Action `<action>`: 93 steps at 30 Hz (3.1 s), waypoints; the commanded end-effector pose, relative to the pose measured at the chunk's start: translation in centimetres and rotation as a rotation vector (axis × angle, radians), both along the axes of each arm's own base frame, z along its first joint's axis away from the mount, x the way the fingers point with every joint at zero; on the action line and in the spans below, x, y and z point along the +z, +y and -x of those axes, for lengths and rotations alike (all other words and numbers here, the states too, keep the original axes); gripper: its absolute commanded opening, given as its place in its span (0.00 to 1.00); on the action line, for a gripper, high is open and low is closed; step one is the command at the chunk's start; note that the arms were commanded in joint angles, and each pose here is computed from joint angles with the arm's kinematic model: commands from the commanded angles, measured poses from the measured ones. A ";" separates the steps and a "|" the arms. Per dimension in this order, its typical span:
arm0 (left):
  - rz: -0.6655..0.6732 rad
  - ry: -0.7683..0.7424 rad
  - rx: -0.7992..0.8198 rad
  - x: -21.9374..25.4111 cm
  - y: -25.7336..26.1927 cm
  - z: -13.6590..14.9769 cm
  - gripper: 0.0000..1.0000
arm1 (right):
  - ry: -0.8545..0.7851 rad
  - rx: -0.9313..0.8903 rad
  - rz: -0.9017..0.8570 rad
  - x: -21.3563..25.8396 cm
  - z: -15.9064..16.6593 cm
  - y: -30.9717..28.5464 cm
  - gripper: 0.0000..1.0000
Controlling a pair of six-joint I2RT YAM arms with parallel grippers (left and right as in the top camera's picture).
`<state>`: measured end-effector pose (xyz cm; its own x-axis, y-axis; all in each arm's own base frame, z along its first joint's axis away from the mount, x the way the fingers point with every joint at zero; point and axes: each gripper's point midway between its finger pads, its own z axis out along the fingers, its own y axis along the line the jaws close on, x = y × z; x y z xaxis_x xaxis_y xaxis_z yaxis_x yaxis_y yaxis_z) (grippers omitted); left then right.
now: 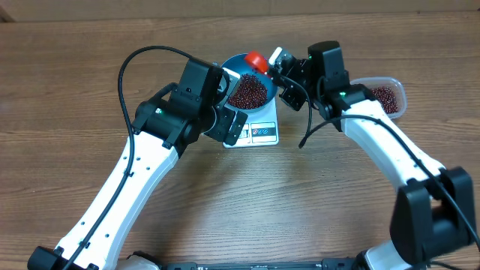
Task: Scoop item into bowl and weigh 150g on scale
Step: 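Tilt the red scoop to pour beans into the teal bowl, then move the empty scoop back over the bean tub with the right gripper, then lower the red scoop into the beans and scoop again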
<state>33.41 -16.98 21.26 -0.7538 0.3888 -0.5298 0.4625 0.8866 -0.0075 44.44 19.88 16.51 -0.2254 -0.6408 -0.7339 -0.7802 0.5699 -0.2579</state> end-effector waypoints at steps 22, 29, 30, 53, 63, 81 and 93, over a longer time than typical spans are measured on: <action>0.008 -0.019 -0.017 0.7 -0.1 -0.2 1.00 | 0.047 -0.689 0.265 2.6 2.3 -12.3 0.04; 0.008 -0.019 -0.018 0.7 -0.1 -0.2 1.00 | 0.058 -0.883 0.318 2.6 3.6 -15.5 0.04; 0.008 -0.019 -0.018 0.7 -0.1 -0.2 1.00 | 0.057 -0.912 0.323 2.6 3.8 -16.0 0.04; 0.008 -0.018 -0.018 0.7 -0.1 -0.2 1.00 | 0.373 -1.232 0.115 -1.7 7.1 -25.6 0.04; 0.008 -0.019 -0.017 0.7 -0.1 -0.2 1.00 | 0.392 -1.233 0.128 -2.7 7.5 -25.7 0.03; 0.008 -0.018 -0.017 0.7 -0.1 -0.2 1.00 | 0.446 -1.232 0.165 -6.0 8.9 -25.6 0.04; 0.008 -0.019 -0.017 0.7 -0.1 -0.2 1.00 | 0.438 -1.231 0.157 -8.0 9.2 -25.6 0.04</action>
